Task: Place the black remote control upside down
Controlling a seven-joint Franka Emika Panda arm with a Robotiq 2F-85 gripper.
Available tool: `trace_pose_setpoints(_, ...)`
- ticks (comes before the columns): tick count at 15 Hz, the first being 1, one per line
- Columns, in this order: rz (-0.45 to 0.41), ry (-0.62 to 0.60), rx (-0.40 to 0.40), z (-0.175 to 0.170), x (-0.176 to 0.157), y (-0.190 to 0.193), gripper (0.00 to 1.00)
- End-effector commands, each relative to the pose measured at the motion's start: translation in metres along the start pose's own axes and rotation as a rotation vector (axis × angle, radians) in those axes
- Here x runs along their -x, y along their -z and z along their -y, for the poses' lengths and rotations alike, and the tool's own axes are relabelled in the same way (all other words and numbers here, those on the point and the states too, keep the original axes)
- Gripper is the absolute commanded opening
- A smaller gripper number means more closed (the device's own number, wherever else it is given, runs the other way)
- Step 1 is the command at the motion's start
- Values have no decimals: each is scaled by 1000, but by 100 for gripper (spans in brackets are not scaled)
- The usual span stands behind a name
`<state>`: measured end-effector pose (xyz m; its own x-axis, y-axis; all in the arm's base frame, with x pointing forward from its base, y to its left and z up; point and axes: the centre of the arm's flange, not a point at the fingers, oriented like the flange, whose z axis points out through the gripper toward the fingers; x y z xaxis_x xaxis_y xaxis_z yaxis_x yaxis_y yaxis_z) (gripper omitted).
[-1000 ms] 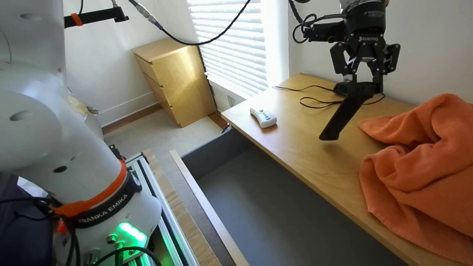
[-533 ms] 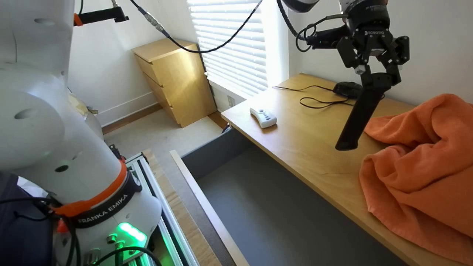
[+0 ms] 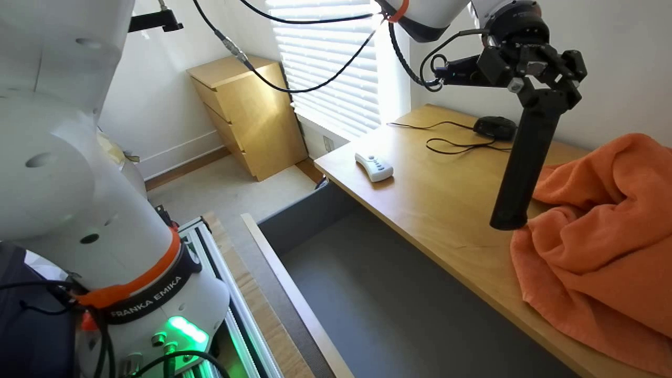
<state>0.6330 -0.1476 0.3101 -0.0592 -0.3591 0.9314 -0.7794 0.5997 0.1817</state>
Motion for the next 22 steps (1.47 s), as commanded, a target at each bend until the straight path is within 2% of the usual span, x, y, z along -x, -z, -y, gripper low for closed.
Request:
trace_pose_setpoints(1, -101, -12, -37, 21, 22, 15, 30)
trace_pose_setpoints(6, -124, -34, -148, 37, 59, 21, 30)
trace_pose_setpoints(10, -145, -44, -187, 45, 80, 21, 30)
trace_pose_setpoints(15, -155, -34, -188, 48, 90, 21, 30)
trace_pose_setpoints(22, -115, -89, -132, 58, 87, 19, 30)
